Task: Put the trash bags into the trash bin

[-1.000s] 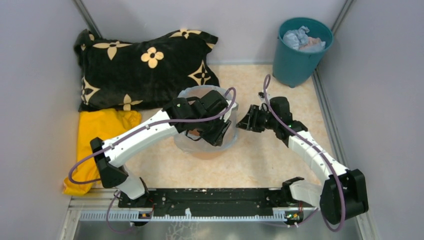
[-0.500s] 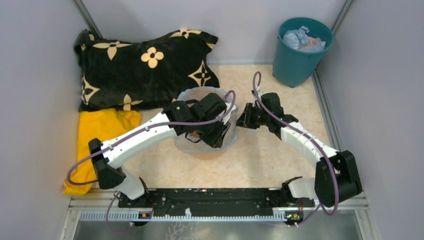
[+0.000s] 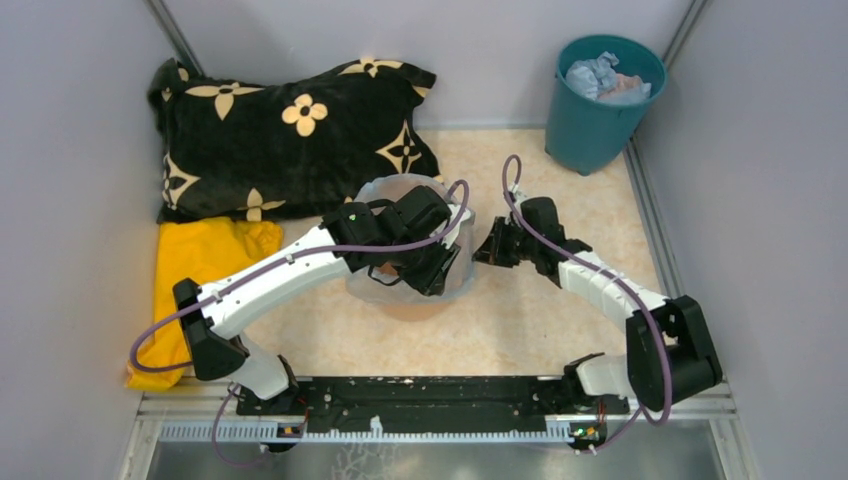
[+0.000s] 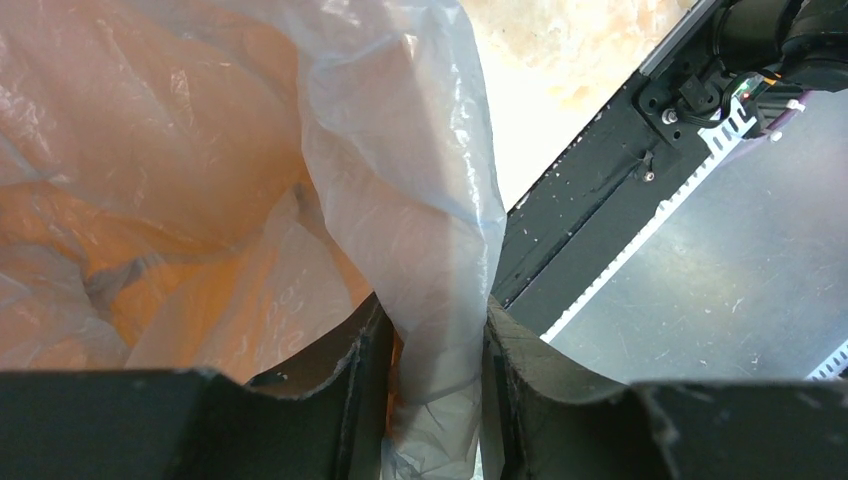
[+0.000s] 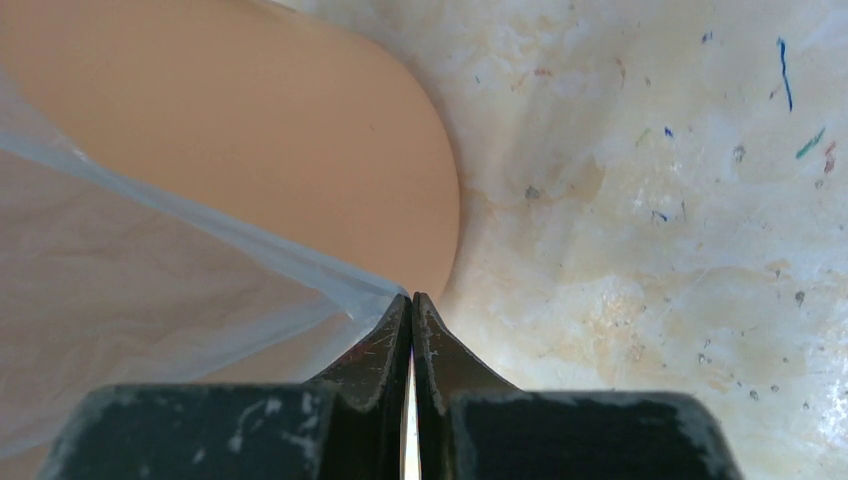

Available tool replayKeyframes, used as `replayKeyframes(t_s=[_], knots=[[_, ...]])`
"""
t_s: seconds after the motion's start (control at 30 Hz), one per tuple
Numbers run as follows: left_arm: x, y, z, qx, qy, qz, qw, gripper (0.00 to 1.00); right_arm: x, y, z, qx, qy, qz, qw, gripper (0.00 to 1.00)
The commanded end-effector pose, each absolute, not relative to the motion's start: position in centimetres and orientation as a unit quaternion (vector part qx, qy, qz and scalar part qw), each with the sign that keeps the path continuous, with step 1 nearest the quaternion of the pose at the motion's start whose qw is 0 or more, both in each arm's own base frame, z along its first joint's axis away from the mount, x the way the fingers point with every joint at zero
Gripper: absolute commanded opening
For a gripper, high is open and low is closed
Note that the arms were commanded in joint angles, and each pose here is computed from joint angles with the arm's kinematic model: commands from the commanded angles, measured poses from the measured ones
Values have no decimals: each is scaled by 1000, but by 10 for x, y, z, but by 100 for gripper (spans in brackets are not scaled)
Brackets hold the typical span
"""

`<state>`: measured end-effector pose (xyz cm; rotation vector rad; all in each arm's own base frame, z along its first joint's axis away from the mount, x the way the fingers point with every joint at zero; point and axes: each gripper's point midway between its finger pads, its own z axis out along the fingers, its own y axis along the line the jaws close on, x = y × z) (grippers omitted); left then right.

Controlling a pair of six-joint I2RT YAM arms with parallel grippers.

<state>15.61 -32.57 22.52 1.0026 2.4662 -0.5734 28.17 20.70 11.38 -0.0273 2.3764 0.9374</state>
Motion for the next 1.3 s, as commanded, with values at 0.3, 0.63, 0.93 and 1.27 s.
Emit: replayKeyframes(t_s=[0.3,0.63,0.93,1.27], knots=[[160,-324,230,350,885,-208,227,40,276,211,125,-22,874,368,317,27],[169,-336,224,347,886,-205,231,40,230,201,170,-4,873,375,311,42],[189,-354,223,327,890,-212,236,41,198,204,152,59,875,377,297,37],[211,-358,223,302,892,-232,244,39,219,207,149,101,875,353,316,35]])
